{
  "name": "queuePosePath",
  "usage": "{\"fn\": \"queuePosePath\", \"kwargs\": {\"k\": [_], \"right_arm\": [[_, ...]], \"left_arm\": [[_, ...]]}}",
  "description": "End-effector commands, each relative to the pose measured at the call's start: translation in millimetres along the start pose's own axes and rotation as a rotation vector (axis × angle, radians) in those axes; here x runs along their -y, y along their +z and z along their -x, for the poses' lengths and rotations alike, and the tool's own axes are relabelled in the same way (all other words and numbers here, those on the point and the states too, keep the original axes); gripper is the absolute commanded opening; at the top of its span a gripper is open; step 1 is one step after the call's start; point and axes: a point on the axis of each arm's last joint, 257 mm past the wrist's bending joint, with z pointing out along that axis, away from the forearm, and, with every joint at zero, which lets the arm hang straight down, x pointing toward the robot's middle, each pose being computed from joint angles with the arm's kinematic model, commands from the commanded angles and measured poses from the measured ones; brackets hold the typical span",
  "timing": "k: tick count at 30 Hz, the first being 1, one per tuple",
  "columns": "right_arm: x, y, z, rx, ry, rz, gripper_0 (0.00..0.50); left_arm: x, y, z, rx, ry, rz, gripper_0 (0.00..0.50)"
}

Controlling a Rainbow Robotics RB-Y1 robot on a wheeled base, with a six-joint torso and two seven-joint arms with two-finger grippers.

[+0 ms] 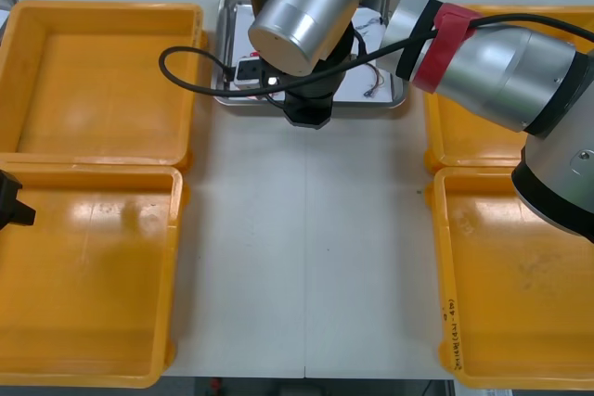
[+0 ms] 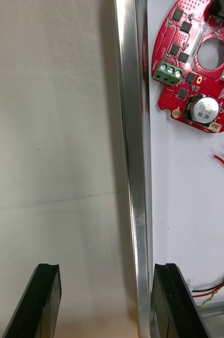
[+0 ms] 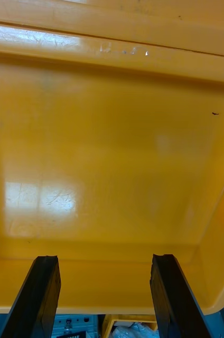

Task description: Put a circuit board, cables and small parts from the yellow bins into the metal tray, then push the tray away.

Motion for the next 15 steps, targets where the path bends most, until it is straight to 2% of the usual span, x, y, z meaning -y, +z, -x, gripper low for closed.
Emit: {"fn": "queuePosePath", "kwargs": {"k": [1, 10, 13, 14, 15], "right_arm": [[-1, -32, 16, 0.059, 0.093, 0.013, 0.500], [-21, -54, -25, -0.018, 0.264, 0.009, 0.500], [-34, -65, -55, -0.088, 0.351, 0.041, 0.500], [-34, -65, -55, -0.088, 0.351, 0.041, 0.500], [-33, -70, -56, -0.053, 0.392, 0.037, 0.500]], "left_arm": [[-15, -12, 5, 0.032, 0.087, 0.049, 0.500], [-15, -12, 5, 0.032, 0.087, 0.049, 0.500], [-15, -12, 5, 0.032, 0.087, 0.049, 0.500], [-15, -12, 5, 0.032, 0.087, 0.049, 0.500], [-15, -12, 5, 0.032, 0.087, 0.049, 0.500]]}}
